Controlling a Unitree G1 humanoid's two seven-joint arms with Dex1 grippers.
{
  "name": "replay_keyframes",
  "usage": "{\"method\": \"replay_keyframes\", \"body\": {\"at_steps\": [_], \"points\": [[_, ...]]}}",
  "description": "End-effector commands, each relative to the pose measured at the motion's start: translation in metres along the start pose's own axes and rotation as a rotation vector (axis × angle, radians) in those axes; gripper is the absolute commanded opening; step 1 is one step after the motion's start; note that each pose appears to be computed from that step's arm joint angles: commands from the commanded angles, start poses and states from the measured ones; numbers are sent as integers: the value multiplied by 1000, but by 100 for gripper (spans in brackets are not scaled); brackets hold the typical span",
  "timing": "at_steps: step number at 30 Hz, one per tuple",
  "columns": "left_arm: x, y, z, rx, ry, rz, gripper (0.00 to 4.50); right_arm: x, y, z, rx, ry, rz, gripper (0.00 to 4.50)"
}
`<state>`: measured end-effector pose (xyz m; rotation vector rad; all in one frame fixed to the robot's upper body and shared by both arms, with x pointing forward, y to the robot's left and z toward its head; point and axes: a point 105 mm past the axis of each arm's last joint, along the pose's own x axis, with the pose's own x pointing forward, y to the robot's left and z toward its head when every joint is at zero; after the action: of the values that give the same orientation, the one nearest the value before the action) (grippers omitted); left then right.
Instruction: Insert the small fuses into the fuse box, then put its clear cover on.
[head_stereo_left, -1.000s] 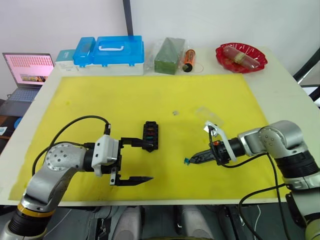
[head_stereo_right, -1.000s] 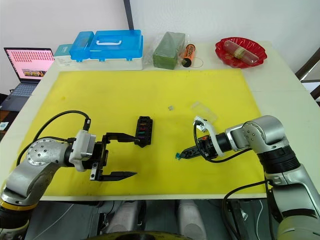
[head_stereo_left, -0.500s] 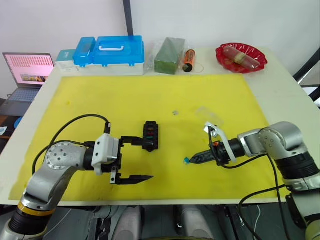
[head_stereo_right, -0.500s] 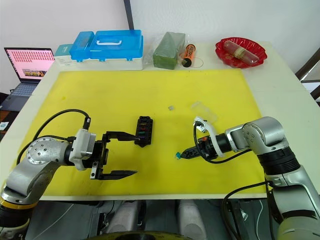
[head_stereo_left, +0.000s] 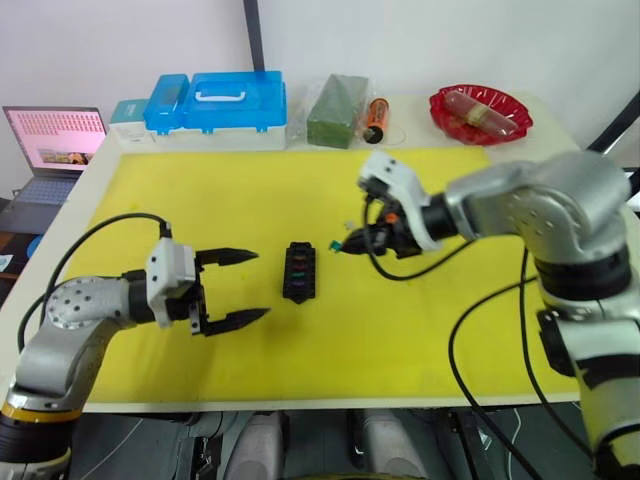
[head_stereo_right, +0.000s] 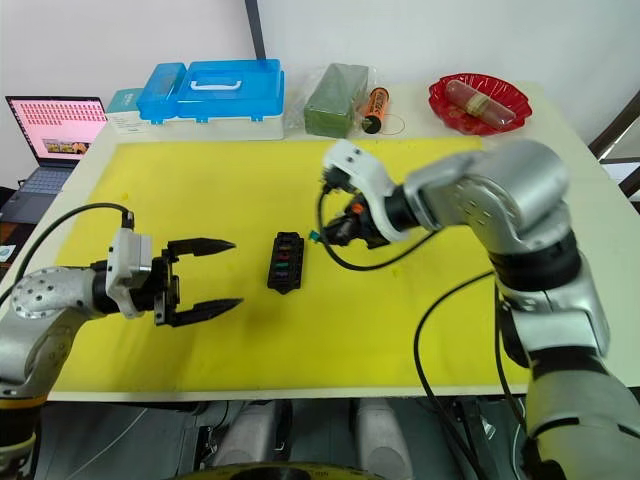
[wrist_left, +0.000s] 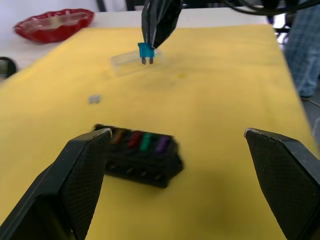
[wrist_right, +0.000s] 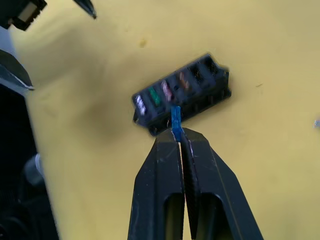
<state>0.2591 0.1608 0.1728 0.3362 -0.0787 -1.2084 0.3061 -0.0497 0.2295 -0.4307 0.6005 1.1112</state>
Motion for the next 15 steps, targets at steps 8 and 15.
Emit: {"method": "replay_keyframes", "body": {"at_steps": [8, 15], "points": [[5, 21, -7, 4, 1, -19, 450, 30, -9, 17, -375, 80, -99, 3], [18, 22, -9, 7, -11, -62, 450, 40, -3, 15, -427, 87, -48, 3]]}}
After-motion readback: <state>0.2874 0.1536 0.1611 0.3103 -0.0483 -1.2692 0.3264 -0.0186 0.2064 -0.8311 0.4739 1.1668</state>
